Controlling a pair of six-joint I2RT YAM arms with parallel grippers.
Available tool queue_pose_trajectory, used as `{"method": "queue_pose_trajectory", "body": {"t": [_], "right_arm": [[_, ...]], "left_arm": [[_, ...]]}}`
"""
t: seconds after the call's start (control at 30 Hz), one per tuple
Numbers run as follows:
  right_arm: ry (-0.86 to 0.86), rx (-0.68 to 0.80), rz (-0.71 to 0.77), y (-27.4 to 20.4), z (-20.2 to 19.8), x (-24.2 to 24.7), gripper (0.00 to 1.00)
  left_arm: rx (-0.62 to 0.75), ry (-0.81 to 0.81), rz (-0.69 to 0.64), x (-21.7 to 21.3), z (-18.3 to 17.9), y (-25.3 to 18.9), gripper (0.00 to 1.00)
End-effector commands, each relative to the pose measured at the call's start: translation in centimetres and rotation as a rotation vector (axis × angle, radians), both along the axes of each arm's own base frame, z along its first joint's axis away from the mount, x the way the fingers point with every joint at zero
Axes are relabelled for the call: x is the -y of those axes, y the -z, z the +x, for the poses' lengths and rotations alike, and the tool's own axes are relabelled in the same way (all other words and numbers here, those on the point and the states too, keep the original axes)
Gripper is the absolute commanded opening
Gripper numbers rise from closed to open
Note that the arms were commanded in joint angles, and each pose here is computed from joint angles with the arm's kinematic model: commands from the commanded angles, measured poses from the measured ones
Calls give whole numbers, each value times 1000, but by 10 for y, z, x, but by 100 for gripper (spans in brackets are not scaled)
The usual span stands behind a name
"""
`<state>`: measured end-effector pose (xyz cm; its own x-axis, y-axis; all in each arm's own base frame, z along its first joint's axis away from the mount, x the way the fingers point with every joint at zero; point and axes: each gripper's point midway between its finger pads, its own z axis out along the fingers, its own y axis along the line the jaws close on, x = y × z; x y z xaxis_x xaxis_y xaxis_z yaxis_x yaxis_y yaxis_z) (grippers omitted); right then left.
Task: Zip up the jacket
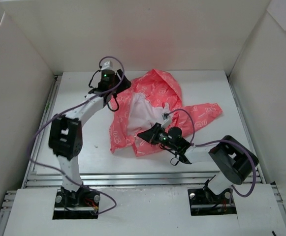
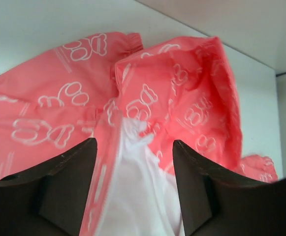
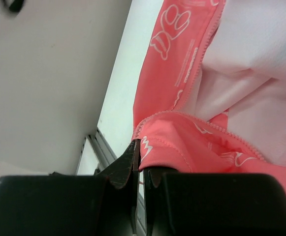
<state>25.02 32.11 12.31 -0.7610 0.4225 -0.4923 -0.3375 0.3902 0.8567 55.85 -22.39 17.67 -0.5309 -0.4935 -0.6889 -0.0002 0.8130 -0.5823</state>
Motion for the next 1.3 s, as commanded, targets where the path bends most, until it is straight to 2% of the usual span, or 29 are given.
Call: {"method": "queue_pose_trajectory", "body": {"t": [0.0,0.03,0.07,0.1,0.13,0.17,0.2,0.27,0.3,0.4,0.5,0.57,0.8,1.27], "right_arm": [[70,124,131,-47,22,-3,0],[76,107,119,-41,20,-1,0],[75,100,119,-39,19,1,0],[74,99,118,-38,17,2,0],[76,82,102,-30,13,5,0],[81,67,93,-25,12,7,0],[85,62,87,-23,10,9,0],[90,44,68,-13,3,12,0],[93,39,62,-10,1,14,0],[89,25,46,-2,-4,17,0],[88,17,44,2,-6,17,0],[75,23,65,-2,-9,15,0],[73,-8,85,3,-20,14,0],[88,-4,182,2,-27,16,0]], "left_arm": [[206,-18,-37,-22,-49,-107,60],[121,-5,-13,-19,-81,-60,60],[186,-27,-56,-25,-109,-91,59],[113,-26,-48,-28,-139,-42,52],[105,19,-74,-11,-168,-35,49],[145,-17,-134,-17,-189,-53,45],[65,-15,-118,-20,-215,-14,41],[34,34,-156,-6,-254,-3,31],[-16,24,-203,-8,-277,7,30],[-85,57,-327,10,-317,19,30],[-77,74,-395,22,-333,19,33],[-76,25,-415,22,-333,23,41],[-101,41,-499,45,-342,35,50],[-138,-44,-574,43,-350,73,49]]}}
